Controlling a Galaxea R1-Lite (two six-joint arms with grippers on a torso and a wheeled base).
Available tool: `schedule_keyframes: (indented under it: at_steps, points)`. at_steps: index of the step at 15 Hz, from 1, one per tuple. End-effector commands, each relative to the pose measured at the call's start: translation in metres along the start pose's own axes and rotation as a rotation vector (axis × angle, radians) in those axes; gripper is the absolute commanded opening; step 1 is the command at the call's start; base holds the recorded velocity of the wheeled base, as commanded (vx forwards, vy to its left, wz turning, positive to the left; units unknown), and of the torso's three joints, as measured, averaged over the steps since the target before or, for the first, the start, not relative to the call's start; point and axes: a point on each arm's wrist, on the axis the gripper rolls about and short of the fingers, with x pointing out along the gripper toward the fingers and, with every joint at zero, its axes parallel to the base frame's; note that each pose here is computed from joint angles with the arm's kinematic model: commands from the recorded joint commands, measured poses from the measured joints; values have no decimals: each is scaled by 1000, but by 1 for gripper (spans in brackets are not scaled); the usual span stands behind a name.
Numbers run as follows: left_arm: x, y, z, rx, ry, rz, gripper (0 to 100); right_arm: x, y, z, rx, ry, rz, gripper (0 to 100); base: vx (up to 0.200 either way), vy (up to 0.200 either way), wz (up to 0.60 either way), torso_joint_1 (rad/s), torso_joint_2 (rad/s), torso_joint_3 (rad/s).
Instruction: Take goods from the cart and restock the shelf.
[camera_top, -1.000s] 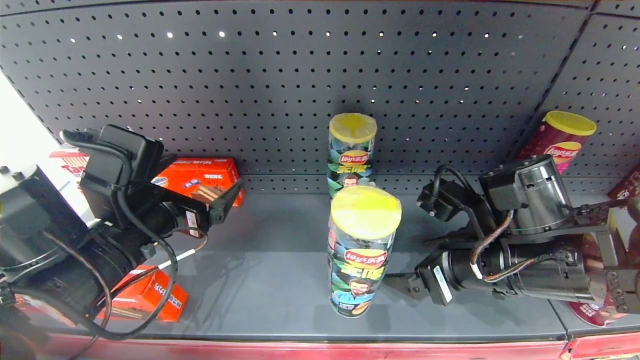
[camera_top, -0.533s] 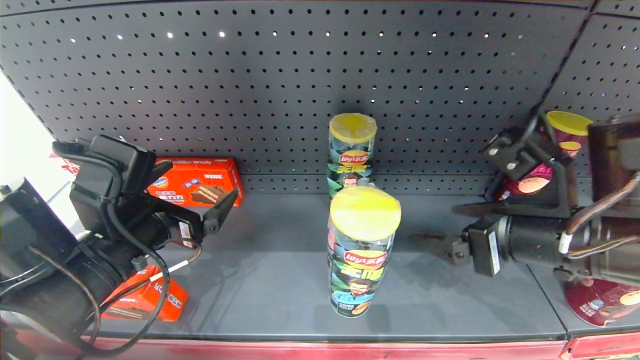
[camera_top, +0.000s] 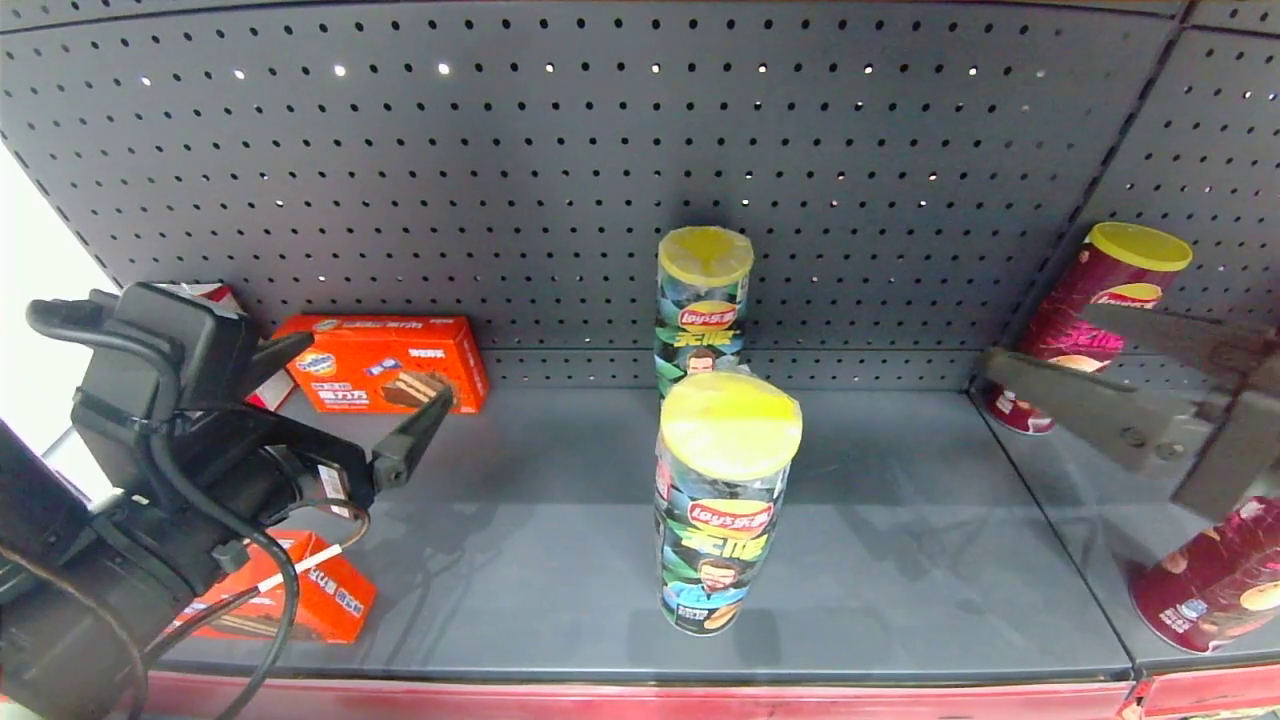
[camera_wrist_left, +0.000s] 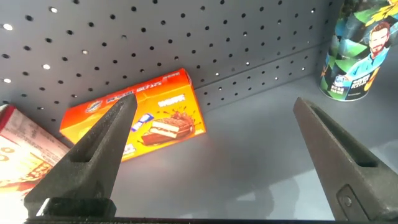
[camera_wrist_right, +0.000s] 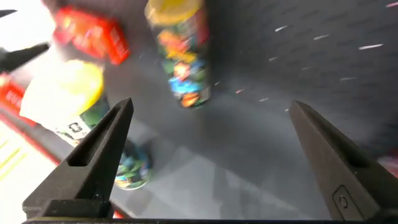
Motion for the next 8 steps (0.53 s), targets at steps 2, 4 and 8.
schedule_keyframes:
  at_steps: [2,4,8]
  points:
    - [-3,1,3,-2,-16,6,100,-70,-14,20,28,-147,-75,100,0,0,0,0,0,0]
    - [-3,1,3,-2,-15,2,100,-103,-20,14,13,-144,-70,100,0,0,0,0,0,0]
    - [-4,2,4,-3,-19,6,100,-156,-26,-34,-30,-119,-17,100,0,0,0,0,0,0]
